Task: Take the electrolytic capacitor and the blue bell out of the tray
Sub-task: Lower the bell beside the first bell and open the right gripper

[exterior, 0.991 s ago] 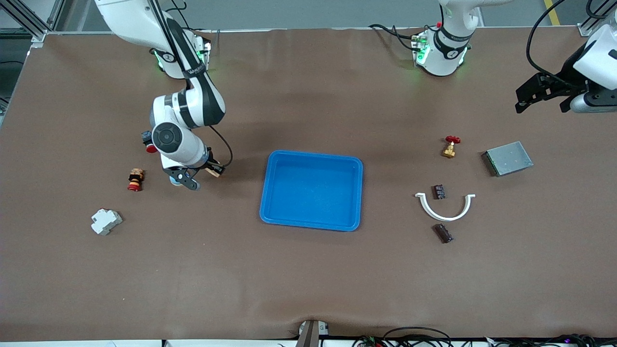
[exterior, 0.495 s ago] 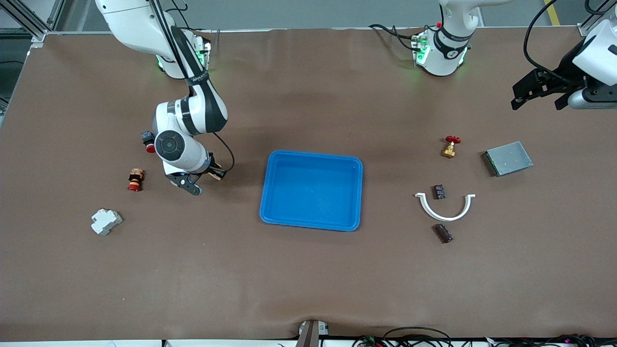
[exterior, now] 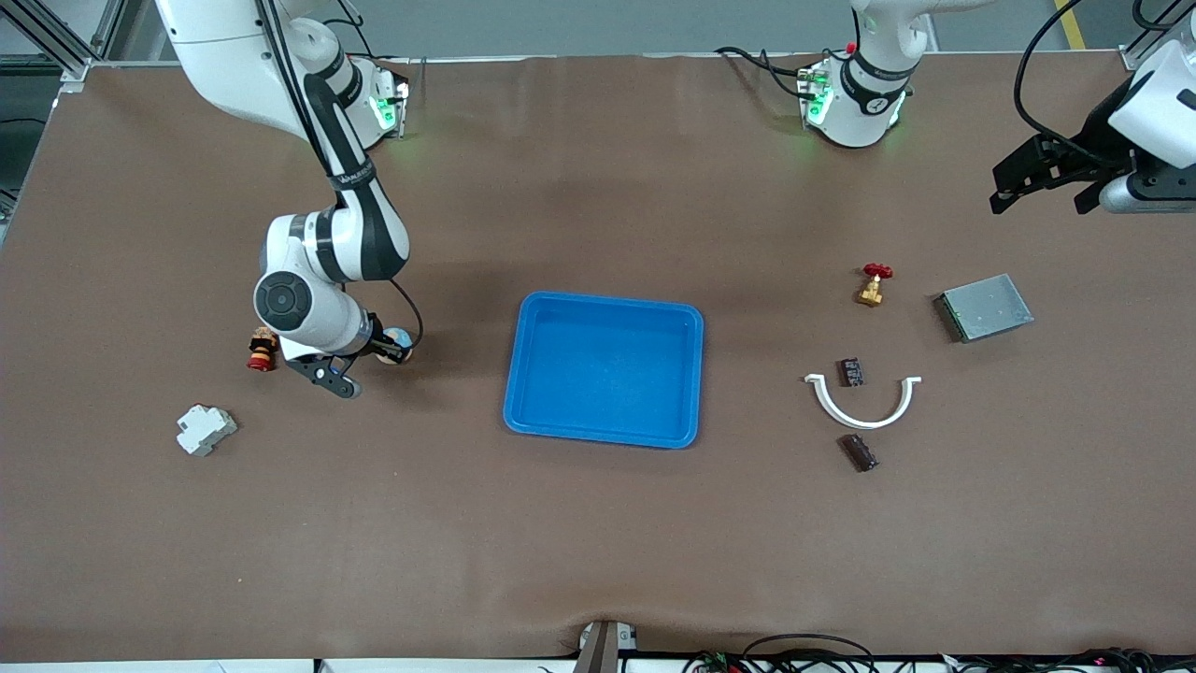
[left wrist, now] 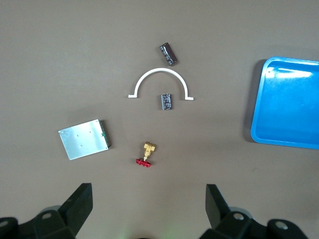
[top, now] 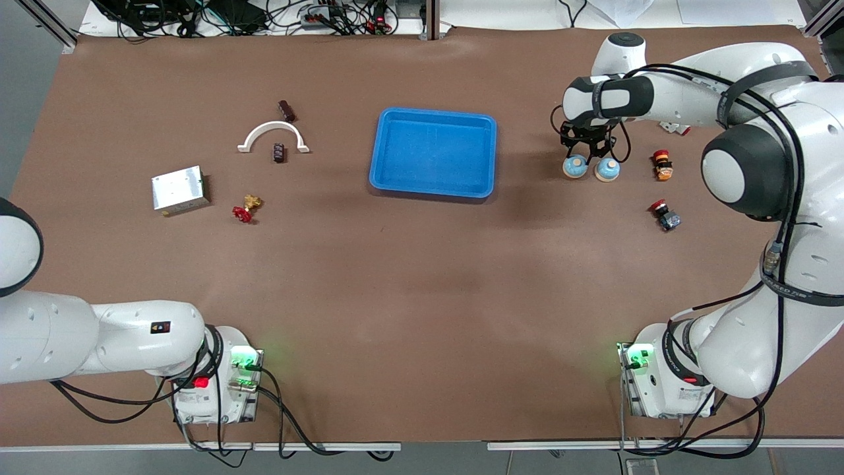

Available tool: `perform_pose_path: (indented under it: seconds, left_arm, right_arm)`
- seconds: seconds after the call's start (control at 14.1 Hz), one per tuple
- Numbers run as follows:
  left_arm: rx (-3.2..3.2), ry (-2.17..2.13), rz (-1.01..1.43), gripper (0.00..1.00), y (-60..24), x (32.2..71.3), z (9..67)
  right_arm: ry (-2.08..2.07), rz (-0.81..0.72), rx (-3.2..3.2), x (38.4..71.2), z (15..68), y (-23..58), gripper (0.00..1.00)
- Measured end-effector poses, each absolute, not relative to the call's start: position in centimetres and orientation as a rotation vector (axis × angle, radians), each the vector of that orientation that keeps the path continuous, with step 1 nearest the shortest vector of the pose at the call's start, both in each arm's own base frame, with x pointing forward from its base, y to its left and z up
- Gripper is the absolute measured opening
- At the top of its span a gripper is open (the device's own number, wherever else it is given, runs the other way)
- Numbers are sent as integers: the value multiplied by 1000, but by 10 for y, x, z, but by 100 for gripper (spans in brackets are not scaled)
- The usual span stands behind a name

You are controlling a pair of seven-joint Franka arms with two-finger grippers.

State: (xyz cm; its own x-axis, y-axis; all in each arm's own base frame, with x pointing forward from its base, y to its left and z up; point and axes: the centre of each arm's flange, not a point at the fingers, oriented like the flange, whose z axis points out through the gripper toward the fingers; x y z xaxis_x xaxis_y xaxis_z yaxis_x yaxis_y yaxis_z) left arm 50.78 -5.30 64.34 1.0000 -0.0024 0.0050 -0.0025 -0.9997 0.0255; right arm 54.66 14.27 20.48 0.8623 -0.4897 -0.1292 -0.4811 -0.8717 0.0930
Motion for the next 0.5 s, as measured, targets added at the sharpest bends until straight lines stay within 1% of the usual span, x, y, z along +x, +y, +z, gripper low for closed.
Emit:
perform_pose_path:
  seconds: [0.14, 0.5]
  left_arm:
    - [3116, -4, 5, 100, -53, 508, 643]
    - [3116, -6, -6, 100, -54, 510, 639]
  right_arm:
    - [-767, -225, 2973, 547, 201, 145, 48]
    - [-783, -187, 2973, 546, 200, 153, 48]
